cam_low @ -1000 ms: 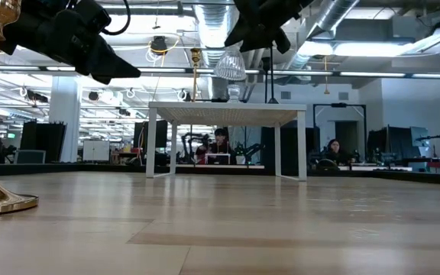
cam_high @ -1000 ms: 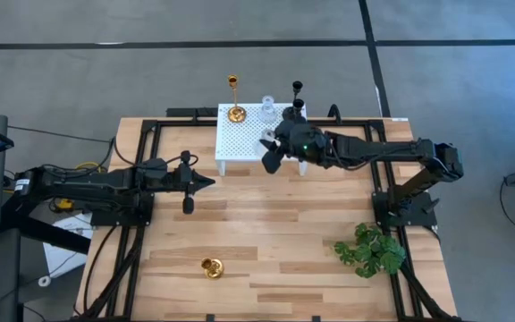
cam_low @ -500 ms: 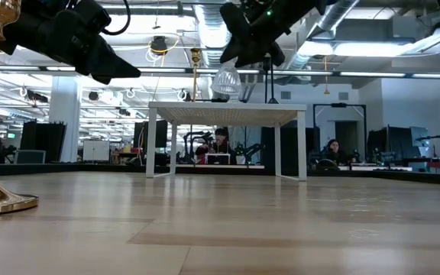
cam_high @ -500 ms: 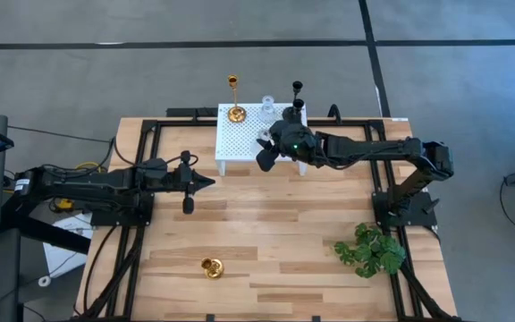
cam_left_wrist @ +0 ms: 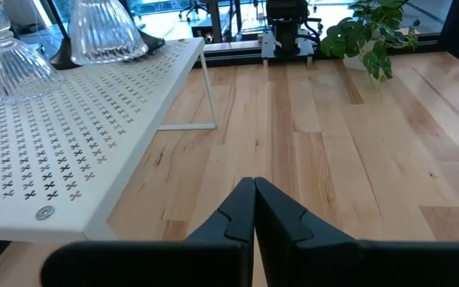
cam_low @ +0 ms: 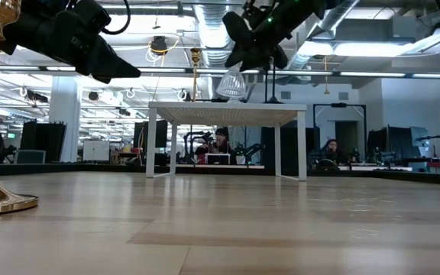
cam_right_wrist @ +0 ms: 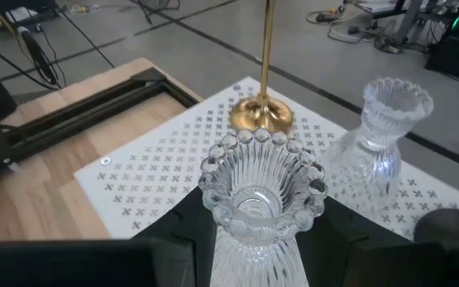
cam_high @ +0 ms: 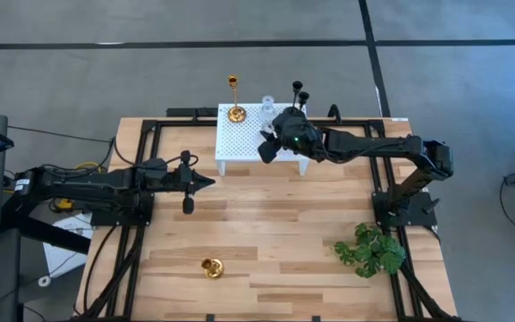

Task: Pick & Place candle stick holders
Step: Put the transparent candle holder on the shelf aligned with the other transparent candle holder

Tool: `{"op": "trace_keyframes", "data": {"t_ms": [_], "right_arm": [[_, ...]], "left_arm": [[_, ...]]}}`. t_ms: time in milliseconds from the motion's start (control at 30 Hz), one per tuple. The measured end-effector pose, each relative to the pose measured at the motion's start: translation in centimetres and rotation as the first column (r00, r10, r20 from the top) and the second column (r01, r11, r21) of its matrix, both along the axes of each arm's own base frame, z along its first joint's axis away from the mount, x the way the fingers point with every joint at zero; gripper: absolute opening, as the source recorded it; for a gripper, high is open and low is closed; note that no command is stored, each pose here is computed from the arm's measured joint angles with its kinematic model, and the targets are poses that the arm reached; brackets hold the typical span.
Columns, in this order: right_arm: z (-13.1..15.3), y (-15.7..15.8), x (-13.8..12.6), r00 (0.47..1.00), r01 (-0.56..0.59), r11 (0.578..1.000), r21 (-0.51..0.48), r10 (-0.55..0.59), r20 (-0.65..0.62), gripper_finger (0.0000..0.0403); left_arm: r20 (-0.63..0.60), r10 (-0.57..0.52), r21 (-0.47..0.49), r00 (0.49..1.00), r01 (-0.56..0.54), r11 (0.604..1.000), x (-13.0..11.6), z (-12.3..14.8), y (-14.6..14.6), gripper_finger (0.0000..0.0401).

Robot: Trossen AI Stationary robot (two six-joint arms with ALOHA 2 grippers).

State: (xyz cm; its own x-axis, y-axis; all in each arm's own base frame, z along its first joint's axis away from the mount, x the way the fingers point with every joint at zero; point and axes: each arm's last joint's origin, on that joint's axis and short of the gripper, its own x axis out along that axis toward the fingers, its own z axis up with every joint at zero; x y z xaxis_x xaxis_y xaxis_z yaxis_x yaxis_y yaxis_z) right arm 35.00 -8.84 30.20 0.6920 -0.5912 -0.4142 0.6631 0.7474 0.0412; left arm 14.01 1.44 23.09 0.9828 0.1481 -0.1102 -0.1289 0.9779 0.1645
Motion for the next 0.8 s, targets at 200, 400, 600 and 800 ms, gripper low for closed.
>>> {"op": "trace_keyframes", "data": {"t_ms": [200,400,600,800], "right_arm": [[-0.3,0.6,0.0,1.000,-0.007,1.000,0.024,0.008,-0.017,0.0122],[-0.3,1.4,0.2,0.999,-0.031,0.999,0.024,0.031,-0.016,0.0122],[0.1,2.1,0.5,0.998,-0.054,0.998,0.016,0.053,0.024,0.0122],[0.9,3.3,0.9,0.994,-0.089,0.996,0.003,0.088,0.064,0.0122]], "left_arm": [[0.000,0.000,0.000,1.000,0.000,1.000,0.0,0.0,0.0,0.0008],[0.000,0.000,0.000,1.000,0.000,1.000,0.0,0.0,0.0,0.0008],[0.000,0.000,0.000,1.000,0.000,1.000,0.0,0.0,0.0,0.0008],[0.000,0.000,0.000,1.000,0.000,1.000,0.0,0.0,0.0,0.0008]]}}
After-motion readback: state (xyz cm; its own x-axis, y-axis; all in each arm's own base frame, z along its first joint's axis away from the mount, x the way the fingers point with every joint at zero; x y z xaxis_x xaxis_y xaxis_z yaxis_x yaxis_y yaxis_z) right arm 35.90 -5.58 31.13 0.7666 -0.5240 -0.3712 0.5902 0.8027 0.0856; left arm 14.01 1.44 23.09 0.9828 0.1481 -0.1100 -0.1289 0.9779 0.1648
